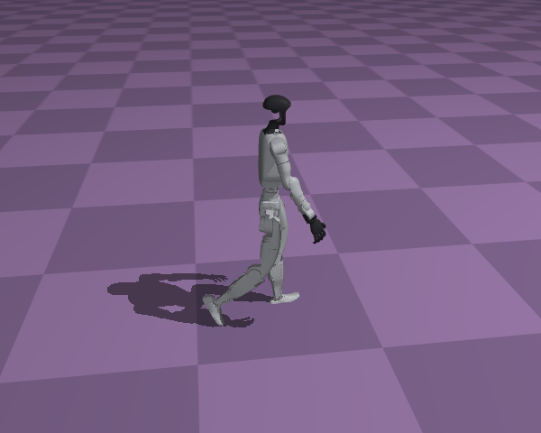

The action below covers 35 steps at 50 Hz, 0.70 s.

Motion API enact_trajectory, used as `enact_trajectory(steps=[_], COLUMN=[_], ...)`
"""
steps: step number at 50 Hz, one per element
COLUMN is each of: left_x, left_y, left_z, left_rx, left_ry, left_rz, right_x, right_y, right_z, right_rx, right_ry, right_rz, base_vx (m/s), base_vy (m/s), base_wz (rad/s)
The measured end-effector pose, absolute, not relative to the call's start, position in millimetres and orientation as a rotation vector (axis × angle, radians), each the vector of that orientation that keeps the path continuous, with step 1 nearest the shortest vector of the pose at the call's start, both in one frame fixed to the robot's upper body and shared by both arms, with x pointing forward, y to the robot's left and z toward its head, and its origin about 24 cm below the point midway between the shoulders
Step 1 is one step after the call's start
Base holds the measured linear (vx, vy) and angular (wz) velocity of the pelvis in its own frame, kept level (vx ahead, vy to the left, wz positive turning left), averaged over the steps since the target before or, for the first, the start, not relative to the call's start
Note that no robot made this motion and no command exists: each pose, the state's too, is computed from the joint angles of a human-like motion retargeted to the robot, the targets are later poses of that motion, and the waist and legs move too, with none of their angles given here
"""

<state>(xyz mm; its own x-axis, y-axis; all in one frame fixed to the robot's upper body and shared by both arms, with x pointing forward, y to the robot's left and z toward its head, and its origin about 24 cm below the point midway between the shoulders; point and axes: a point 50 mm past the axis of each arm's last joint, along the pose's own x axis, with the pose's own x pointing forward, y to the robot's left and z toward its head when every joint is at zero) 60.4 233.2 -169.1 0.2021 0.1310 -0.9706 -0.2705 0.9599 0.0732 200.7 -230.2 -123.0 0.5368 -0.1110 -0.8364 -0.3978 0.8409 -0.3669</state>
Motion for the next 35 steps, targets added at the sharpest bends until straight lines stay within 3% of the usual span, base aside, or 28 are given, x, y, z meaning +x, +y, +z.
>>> enact_trajectory(steps=[3, 8, 13, 18, 22, 26, 31, 35], left_x=[180.0, 336.7, 403.6, 421.1, 422.6, 416.0, 358.3, 223.0], left_y=[229.5, 214.0, 199.1, 184.4, 170.7, 169.9, 191.4, 230.3], left_z=[-135.2, -14.3, 110.4, 183.2, 190.3, 156.0, 20.0, -109.9], left_rx=[-0.051, 0.000, 0.033, 0.017, -0.082, -0.157, -0.019, 0.126], left_ry=[1.064, 0.623, 0.234, -0.001, -0.051, 0.011, 0.407, 0.975], left_rz=[0.221, 0.116, -0.032, -0.094, -0.132, -0.107, -0.089, 0.001], right_x=[97.4, -60.7, -175.9, -226.0, -216.6, -153.5, -28.4, 105.2], right_y=[-215.7, -199.0, -185.2, -173.4, -172.0, -192.4, -222.1, -245.5], right_z=[-165.6, -173.5, -138.8, -110.6, -115.9, -146.9, -172.9, -157.2], right_rx=[-0.466, -0.350, -0.143, 0.038, 0.079, -0.126, -0.440, -0.572], right_ry=[1.326, 1.799, 2.076, 2.203, 2.181, 2.055, 1.788, 1.452], right_rz=[0.303, 0.474, 0.635, 0.692, 0.671, 0.597, 0.440, 0.209], base_vx=[0.69, 0.67, 0.67, 0.67, 0.73, 0.86, 0.85, 0.76], base_vy=[0.19, 0.11, -0.02, -0.13, -0.18, -0.25, -0.31, -0.23], base_wz=[1.54, 1.24, 1.12, 0.56, 0.55, 0.79, -0.84, -1.05])
